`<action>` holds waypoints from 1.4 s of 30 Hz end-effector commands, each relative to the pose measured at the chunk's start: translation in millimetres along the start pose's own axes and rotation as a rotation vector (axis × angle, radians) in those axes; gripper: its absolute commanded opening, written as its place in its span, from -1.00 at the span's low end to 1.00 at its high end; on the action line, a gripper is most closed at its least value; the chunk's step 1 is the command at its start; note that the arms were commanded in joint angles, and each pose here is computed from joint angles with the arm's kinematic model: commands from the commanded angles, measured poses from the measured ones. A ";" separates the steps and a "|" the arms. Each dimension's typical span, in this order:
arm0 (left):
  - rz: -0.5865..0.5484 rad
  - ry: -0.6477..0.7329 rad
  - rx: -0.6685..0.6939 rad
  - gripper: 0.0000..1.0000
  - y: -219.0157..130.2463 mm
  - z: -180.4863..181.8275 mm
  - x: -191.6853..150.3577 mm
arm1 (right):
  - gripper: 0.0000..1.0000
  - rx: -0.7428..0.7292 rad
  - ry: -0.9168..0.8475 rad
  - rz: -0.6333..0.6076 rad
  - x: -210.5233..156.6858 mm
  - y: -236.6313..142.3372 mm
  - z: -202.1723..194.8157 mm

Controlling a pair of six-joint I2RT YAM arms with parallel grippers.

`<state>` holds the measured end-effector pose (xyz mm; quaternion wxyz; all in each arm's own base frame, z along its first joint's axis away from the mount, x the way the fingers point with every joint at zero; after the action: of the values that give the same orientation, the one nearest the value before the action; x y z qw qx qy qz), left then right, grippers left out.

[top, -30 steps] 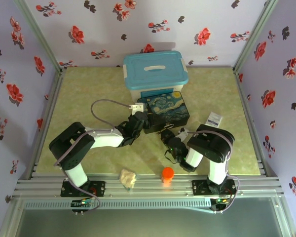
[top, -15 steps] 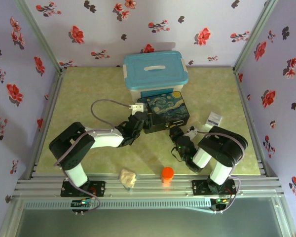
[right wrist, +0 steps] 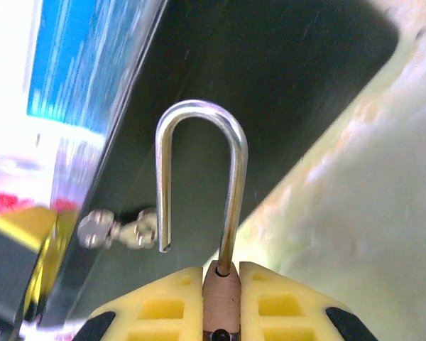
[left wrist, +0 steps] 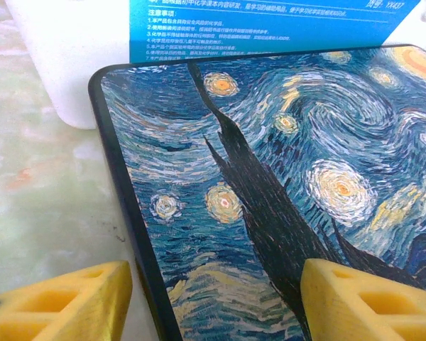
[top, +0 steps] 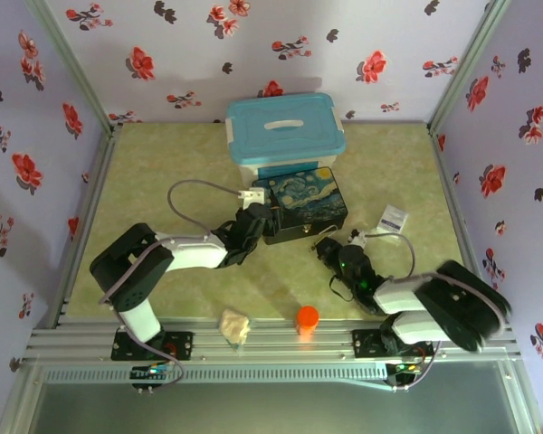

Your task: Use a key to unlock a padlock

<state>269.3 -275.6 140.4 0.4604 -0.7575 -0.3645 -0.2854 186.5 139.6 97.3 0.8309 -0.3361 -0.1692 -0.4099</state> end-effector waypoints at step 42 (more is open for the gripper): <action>0.098 0.107 0.114 0.81 -23.1 30.9 18.8 | -0.99 -0.205 -0.157 0.879 -6.2 -25.8 -27.4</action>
<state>260.4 -246.5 155.7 0.5198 -0.7402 -0.3206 -0.2814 169.0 125.5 87.8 0.9071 -0.4185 -0.0399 -0.0229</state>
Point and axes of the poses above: each hand's point on the last joint's axis, 136 mm out from that joint toward the fingers, its own y axis out along the fingers, its own z axis along the line the jaws close on, x = y × z, the point moved 9 cm from there along -y, back along the fingers, and after that the axes turned 12 degrees about -y, right-handed, at the moved point
